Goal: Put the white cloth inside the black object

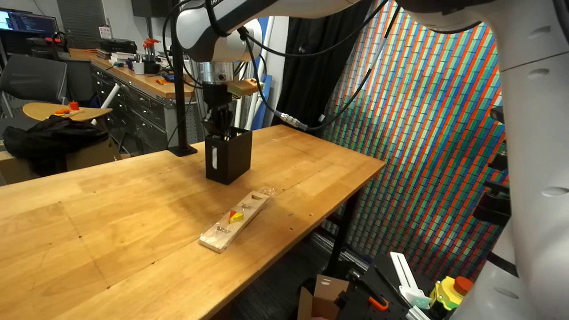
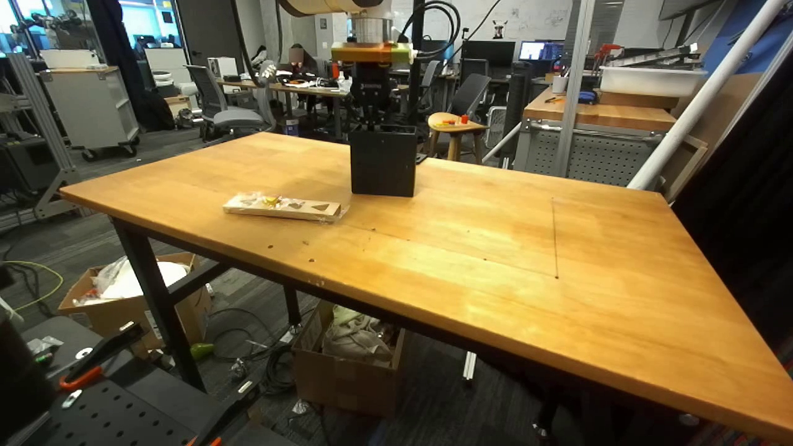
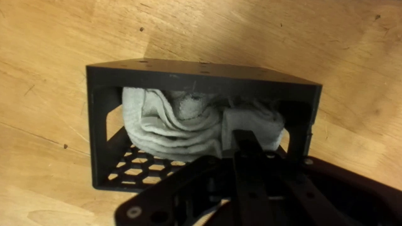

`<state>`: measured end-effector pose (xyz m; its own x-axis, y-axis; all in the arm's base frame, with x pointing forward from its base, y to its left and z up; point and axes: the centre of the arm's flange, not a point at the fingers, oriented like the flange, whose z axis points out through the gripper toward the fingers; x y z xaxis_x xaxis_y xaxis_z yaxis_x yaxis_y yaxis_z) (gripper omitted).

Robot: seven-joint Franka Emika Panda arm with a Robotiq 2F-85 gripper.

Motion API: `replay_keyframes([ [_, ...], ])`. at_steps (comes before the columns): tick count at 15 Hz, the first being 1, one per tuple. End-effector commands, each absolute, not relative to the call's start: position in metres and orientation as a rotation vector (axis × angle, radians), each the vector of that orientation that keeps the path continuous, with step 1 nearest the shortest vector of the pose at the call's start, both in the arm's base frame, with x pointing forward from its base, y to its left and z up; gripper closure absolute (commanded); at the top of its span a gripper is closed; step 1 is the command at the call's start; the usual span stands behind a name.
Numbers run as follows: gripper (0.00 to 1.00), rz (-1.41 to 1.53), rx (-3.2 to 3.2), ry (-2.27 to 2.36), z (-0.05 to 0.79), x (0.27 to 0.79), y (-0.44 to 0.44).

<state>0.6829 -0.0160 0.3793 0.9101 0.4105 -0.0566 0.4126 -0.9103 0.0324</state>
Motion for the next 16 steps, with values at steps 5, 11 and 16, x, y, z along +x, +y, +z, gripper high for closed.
replay_keyframes([
  [5,1.0,-0.047,3.135,0.653,0.371,0.707,-0.05],
  [11,1.0,-0.062,3.194,0.616,0.356,0.715,-0.072],
  [16,1.0,-0.097,3.239,0.607,0.337,0.723,-0.077],
])
